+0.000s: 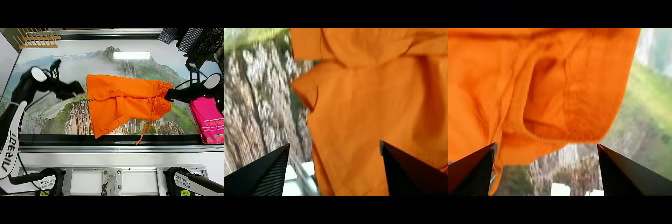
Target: Fold the clothes and pants, and hang the long-sleeved shirts on hangers.
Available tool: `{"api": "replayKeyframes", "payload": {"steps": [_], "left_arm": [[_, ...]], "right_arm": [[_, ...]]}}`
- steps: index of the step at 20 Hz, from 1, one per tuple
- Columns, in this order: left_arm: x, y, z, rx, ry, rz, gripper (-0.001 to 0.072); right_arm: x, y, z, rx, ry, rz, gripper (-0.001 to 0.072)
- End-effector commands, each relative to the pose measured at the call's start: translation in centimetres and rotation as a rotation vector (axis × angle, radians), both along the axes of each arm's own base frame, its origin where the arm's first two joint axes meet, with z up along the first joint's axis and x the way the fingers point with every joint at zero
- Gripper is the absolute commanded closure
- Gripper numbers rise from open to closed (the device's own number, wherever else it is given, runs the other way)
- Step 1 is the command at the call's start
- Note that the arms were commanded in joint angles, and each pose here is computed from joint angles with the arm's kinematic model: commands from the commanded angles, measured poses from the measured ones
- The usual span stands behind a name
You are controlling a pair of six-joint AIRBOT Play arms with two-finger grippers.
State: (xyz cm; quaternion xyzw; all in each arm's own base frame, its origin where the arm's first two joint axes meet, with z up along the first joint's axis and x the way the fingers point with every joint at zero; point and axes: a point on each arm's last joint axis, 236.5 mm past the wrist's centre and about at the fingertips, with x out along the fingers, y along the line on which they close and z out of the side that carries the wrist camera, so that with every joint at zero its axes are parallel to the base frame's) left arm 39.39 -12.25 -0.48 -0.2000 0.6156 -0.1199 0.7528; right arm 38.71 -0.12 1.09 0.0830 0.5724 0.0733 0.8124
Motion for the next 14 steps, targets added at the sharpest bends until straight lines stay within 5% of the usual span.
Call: {"api": "replayKeyframes", "payload": {"steps": [1, 6, 14], "left_arm": [[-9.3, -0.8, -5.5, 0.010, 0.172, -0.033, 0.0094], [-16.8, -7.4, -8.8, -0.163, 0.283, -0.058, 0.0094], [-17.8, -9.4, -9.7, -0.141, 0.237, -0.108, 0.0095]], "right_arm": [[-3.1, 0.6, -3.5, 0.013, 0.089, 0.017, 0.0033], [-1.8, 2.1, -3.0, 0.097, 0.036, -0.027, 0.0033], [-0.3, 1.6, -2.7, 0.065, -0.040, 0.002, 0.0033]]}}
